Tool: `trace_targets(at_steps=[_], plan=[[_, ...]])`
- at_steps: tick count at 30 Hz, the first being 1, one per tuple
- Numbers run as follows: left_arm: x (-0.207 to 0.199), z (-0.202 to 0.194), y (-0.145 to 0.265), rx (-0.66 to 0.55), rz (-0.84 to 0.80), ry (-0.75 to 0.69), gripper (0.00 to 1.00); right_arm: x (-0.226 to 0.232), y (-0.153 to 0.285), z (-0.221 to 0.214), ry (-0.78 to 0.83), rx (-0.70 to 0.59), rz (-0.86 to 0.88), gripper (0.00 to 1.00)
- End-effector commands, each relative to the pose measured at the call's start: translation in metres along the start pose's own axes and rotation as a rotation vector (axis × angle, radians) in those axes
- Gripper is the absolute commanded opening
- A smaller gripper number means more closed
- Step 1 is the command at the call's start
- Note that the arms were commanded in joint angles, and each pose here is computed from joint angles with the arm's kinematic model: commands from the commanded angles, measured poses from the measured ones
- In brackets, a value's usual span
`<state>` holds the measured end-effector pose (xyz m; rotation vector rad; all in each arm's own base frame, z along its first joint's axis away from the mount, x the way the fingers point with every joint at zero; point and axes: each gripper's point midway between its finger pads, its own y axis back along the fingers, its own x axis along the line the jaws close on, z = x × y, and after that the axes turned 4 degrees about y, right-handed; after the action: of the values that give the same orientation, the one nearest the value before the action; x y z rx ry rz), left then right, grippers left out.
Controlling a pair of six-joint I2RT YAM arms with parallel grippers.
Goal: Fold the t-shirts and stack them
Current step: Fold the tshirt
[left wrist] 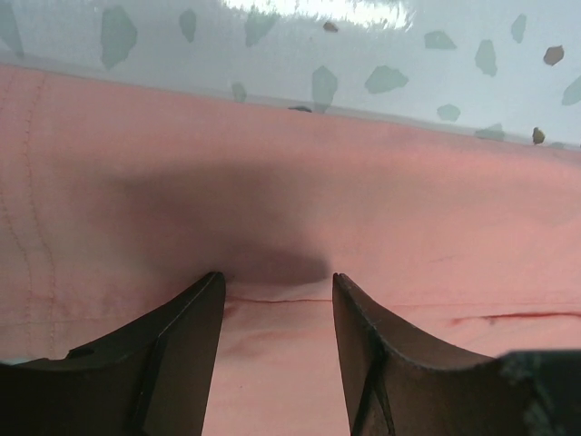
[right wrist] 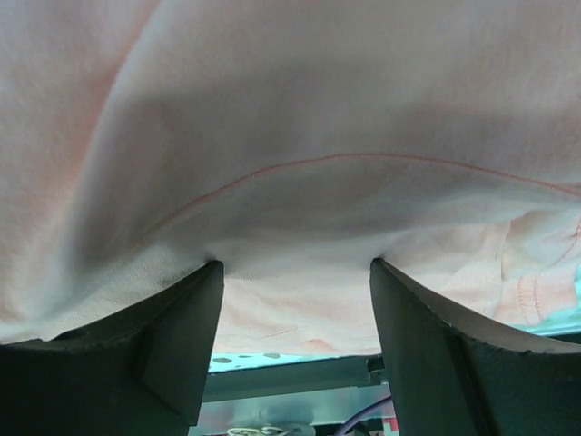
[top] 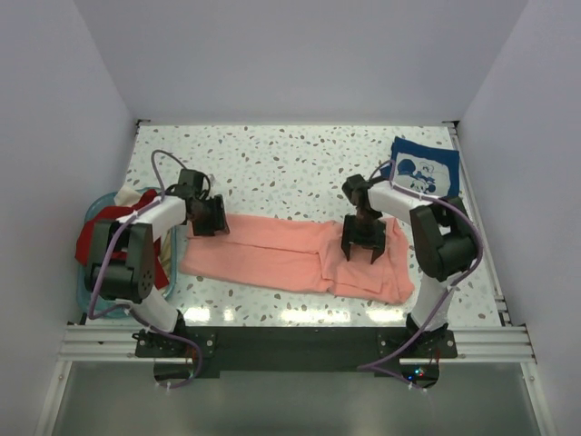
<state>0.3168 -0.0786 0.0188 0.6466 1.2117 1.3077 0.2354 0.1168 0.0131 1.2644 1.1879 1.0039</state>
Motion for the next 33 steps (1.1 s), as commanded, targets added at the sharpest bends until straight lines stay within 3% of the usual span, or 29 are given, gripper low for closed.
trace_targets(at_steps=[1, 12, 18, 25, 33], plan=[[0.032, -0.055, 0.002, 0.143, 0.125, 0.006, 0.56, 0.028, -0.005, 0.047, 0.05, -0.104, 0.058, 0.7], [0.028, -0.071, 0.026, 0.154, 0.138, 0.085, 0.56, 0.075, -0.02, 0.115, 0.14, -0.092, 0.094, 0.7], [0.03, -0.077, 0.043, 0.12, 0.147, 0.101, 0.57, 0.1, -0.006, 0.172, 0.143, -0.173, 0.09, 0.71], [0.025, -0.07, 0.067, 0.06, 0.132, 0.097, 0.58, 0.108, 0.056, 0.245, 0.102, -0.42, 0.105, 0.75], [-0.013, -0.025, 0.089, -0.086, -0.03, 0.039, 0.57, 0.103, 0.136, 0.246, 0.152, -0.599, 0.206, 0.78]])
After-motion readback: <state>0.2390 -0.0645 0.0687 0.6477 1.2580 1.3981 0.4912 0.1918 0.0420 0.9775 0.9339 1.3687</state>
